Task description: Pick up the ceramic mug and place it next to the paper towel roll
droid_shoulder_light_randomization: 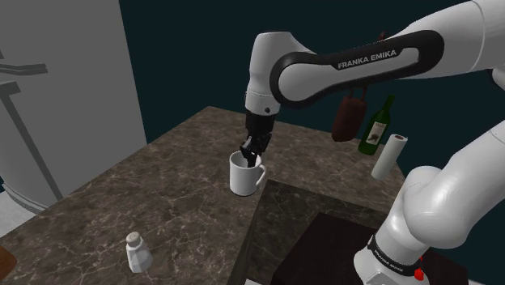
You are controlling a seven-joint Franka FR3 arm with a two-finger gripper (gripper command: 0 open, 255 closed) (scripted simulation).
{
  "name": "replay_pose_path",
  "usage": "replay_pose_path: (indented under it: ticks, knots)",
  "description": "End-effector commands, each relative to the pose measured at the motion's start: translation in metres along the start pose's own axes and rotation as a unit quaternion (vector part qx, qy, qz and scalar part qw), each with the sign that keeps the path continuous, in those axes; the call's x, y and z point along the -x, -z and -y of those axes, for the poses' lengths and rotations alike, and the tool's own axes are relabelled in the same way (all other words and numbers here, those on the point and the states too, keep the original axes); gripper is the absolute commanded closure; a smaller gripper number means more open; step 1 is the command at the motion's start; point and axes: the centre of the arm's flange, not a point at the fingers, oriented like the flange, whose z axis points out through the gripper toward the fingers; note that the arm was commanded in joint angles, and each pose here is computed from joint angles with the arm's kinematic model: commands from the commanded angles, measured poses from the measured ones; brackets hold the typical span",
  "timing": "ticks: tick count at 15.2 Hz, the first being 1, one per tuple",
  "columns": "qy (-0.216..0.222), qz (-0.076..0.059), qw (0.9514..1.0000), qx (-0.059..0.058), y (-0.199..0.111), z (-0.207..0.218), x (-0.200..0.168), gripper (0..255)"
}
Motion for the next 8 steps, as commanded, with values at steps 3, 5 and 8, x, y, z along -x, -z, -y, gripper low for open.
replay_pose_path:
  ticks: [3,5,8]
  knots:
    - [0.000,0.000,1.0000,0.000,0.021,0.002,-0.001,255]
    - [0.000,0.000,1.0000,0.000,0.032,0.003,-0.001,255]
    - [0.000,0.000,1.0000,0.000,0.047,0.004,0.000,255]
